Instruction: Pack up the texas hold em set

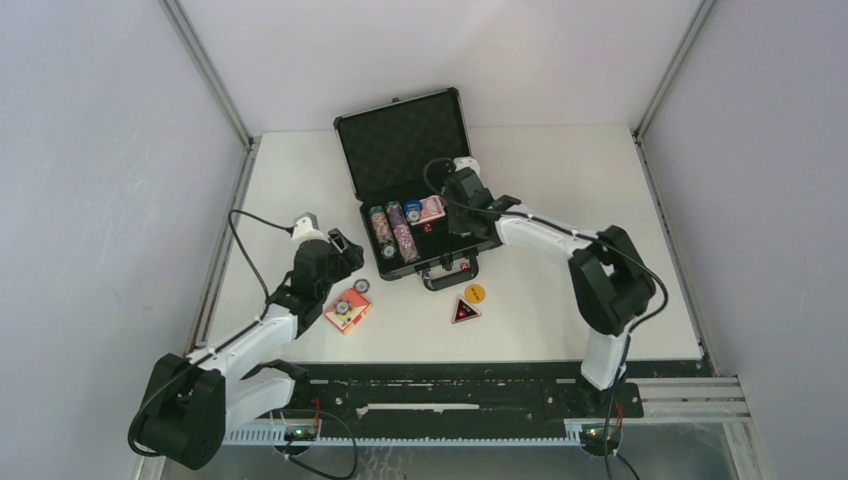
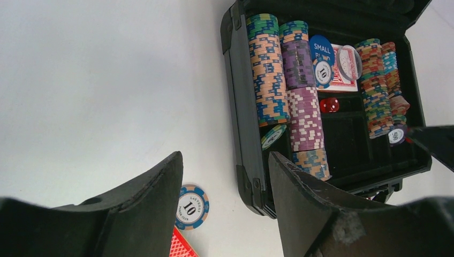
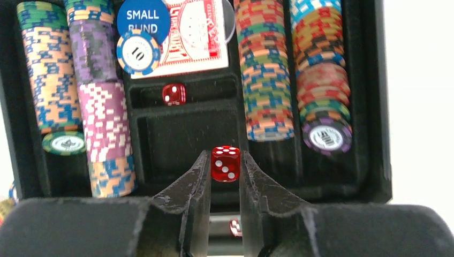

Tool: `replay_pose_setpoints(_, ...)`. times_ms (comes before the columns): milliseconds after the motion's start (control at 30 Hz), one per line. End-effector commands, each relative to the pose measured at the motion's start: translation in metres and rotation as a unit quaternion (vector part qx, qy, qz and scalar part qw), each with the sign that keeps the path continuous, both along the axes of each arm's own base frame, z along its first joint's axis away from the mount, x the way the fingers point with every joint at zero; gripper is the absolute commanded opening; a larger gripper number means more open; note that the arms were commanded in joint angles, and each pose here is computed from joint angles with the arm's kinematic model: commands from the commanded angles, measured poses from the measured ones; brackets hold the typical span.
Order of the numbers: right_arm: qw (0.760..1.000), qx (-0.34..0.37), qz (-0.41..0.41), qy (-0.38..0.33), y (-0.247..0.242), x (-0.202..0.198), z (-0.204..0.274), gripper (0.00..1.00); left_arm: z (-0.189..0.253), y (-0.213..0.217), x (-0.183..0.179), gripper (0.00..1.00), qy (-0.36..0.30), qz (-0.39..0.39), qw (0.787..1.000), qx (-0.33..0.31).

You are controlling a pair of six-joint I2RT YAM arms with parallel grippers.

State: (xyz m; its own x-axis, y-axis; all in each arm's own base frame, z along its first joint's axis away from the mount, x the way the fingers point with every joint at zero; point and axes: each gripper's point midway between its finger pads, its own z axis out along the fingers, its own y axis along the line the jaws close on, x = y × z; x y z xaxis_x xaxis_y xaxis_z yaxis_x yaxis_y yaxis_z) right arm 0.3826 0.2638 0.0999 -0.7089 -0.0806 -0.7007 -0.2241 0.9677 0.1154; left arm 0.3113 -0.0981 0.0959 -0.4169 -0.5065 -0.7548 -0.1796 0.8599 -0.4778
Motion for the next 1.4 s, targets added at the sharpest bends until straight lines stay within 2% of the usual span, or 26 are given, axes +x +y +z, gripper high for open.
replay_pose_setpoints(0, 1.0, 0.0, 0.023, -0.016, 0.021, 0.023, 0.004, 0.18, 0.024, -0.004, 0.008, 0.65, -0.033, -0.005, 0.999, -0.017)
replay_pose_setpoints(333, 0.999, -0.004, 0.043, -0.003, 0.045, 0.046, -0.013, 0.18, 0.024, -0.002, 0.007, 0.65, -0.033, 0.0, 0.999, -0.011)
replay_pose_setpoints(833, 0.998, -0.02, 0.043, 0.045, 0.04, 0.05, -0.068, 0.19, 0.021, 0.003, 0.008, 0.65, -0.029, 0.009, 1.0, 0.0)
replay_pose_setpoints(1200, 0.999, -0.02, 0.035, 0.034, 0.034, 0.061, -0.056, 0.19, 0.019, 0.001, 0.009, 0.65, -0.026, 0.005, 1.0, 0.0)
replay_pose_setpoints(1300, 0.998, -0.023, 0.035, 0.039, 0.033, 0.06, -0.062, 0.21, 0.02, 0.002, 0.009, 0.66, -0.027, 0.007, 1.0, 0.001)
replay_pose_setpoints(1367, 0.998, -0.024, 0.038, 0.044, 0.034, 0.059, -0.067, 0.27, 0.02, 0.003, 0.009, 0.66, -0.027, 0.009, 1.0, 0.002)
